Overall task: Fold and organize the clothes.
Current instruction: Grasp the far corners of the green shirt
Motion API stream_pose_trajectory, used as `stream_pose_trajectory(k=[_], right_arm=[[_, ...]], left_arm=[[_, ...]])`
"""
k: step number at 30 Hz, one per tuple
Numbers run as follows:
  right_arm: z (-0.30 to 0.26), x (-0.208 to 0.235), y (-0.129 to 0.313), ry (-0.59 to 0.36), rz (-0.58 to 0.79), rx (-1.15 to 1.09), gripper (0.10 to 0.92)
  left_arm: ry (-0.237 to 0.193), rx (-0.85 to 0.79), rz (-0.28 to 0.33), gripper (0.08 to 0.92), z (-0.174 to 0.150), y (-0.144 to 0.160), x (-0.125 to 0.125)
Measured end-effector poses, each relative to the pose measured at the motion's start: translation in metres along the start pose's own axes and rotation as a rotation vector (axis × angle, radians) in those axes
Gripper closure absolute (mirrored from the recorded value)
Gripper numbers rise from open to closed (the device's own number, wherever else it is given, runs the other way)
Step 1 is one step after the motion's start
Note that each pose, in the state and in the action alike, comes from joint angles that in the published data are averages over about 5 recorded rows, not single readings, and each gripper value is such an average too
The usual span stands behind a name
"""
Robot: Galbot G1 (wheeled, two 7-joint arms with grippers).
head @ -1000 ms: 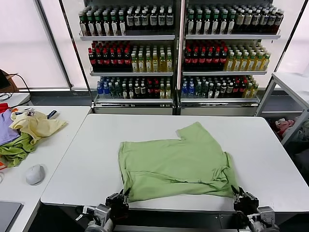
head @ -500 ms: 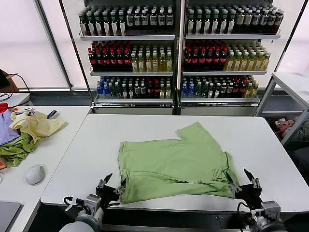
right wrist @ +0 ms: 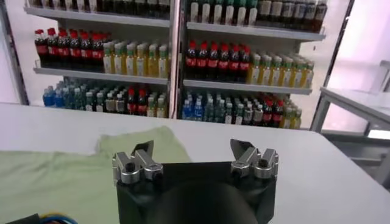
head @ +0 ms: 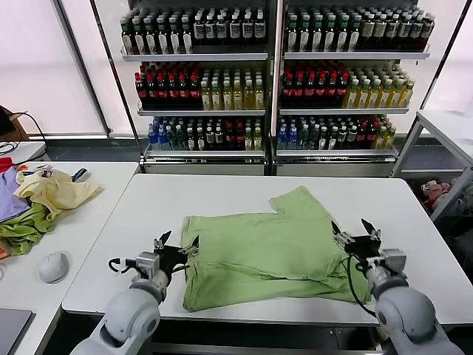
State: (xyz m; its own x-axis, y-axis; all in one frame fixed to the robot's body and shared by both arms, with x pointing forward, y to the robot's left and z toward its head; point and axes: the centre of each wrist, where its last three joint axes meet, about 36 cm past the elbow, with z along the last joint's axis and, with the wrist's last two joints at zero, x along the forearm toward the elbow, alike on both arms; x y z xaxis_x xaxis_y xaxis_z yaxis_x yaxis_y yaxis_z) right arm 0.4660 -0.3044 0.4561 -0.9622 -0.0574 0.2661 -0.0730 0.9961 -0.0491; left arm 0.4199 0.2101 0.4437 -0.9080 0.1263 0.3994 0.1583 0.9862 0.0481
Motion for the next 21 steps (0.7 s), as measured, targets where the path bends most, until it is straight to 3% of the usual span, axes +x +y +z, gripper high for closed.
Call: stream_pose_trajectory(k=[11, 21], right_arm=[[-0.022, -0.091, 0.012, 0.062, -0.011, -0.014, 0.200], [-0.037, -0.156, 0.013, 0.120, 0.023, -0.024, 0.200]], left_arm=[[0.057, 0.054, -0.019, 0.177, -0.020, -0.005, -0.077], [0.109, 0.069, -0.055, 0.177, -0.026, -0.006, -0.118]])
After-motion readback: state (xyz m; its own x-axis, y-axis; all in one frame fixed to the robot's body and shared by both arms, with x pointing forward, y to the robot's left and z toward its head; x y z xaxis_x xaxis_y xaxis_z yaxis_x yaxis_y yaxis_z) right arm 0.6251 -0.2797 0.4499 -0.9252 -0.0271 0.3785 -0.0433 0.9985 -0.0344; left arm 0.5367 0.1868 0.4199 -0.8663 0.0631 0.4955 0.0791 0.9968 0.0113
